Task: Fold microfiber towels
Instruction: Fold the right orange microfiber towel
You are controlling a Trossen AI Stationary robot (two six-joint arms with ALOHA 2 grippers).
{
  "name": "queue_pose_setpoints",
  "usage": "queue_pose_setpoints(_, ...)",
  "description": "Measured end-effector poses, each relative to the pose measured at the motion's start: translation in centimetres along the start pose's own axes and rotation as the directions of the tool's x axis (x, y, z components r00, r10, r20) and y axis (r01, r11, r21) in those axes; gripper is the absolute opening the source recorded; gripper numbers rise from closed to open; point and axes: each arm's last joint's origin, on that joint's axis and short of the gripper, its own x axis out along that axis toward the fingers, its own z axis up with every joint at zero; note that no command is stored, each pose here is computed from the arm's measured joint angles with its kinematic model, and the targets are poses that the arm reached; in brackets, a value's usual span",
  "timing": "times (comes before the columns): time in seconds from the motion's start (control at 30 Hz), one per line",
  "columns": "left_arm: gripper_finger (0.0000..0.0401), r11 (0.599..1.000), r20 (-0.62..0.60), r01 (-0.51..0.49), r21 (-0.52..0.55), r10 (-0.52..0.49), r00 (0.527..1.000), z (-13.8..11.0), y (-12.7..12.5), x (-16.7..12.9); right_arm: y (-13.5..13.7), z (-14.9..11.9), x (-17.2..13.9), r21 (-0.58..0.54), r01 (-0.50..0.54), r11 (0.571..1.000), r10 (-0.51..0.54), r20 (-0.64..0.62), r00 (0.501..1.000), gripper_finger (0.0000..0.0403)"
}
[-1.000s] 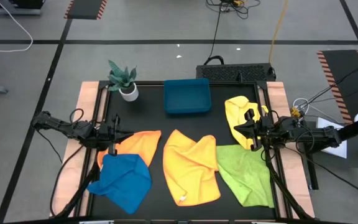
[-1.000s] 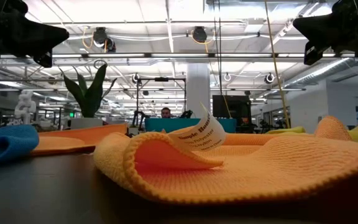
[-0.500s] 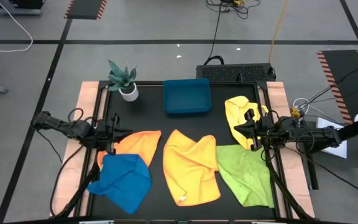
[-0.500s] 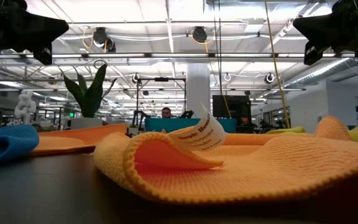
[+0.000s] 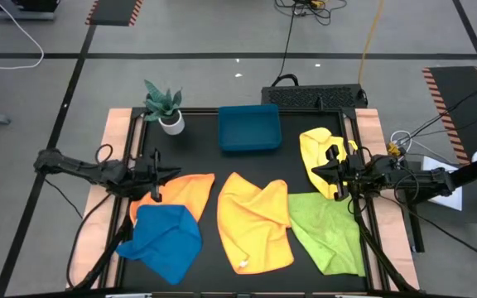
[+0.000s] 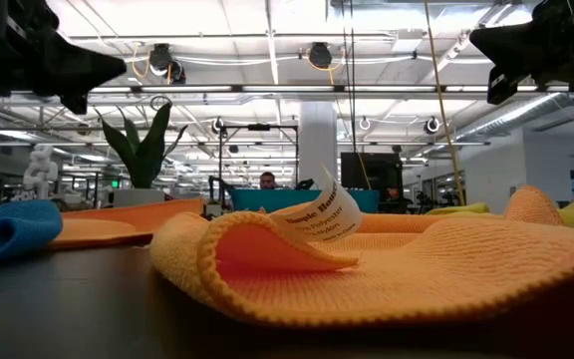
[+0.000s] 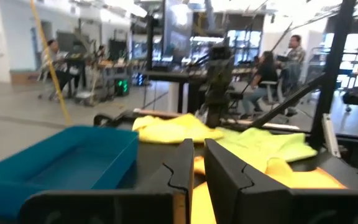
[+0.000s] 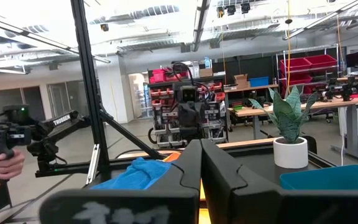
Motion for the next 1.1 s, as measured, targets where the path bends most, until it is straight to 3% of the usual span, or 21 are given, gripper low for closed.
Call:
queue_pose_setpoints(0.27, 0.0042, 0.998, -0.068, 0.042, -0.051, -0.046, 0.997, -0.3, 0.0, 1.8, 0.0, 0.0, 0.0, 0.0, 0.0, 1.0, 0.0, 0.0, 1.0, 0.0)
queue_pose_setpoints(0.47, 0.0042, 0.997, -0.2, 0.077, -0.022, -0.08, 0.977, 1.1, -1.1, 5.0, 0.0, 0.0, 0.0, 0.0, 0.0, 1.0, 0.0, 0.0, 1.0, 0.0)
queue_pose_setpoints(0.57, 0.0049, 0.996, -0.321, 0.088, 0.019, -0.077, 0.944, 1.0, -1.7, 6.8, 0.0, 0.0, 0.0, 0.0, 0.0, 1.0, 0.0, 0.0, 1.0, 0.0)
queue_pose_setpoints(0.77, 0.0129, 0.999, -0.48, 0.032, -0.001, -0.028, 0.877, -0.4, -2.4, 10.8, 0.0, 0.0, 0.0, 0.0, 0.0, 1.0, 0.0, 0.0, 1.0, 0.0)
queue_pose_setpoints(0.93, 0.0211, 0.999, -0.536, -0.025, -0.021, 0.01, 0.844, -1.2, -2.7, 14.3, 0.0, 0.0, 0.0, 0.0, 0.0, 1.0, 0.0, 0.0, 1.0, 0.0)
queue_pose_setpoints(1.1, 0.0253, 0.995, -0.571, -0.091, -0.043, 0.05, 0.819, -2.1, -2.4, 17.5, 0.0, 0.0, 0.0, 0.0, 0.0, 1.0, 0.0, 0.0, 1.0, 0.0)
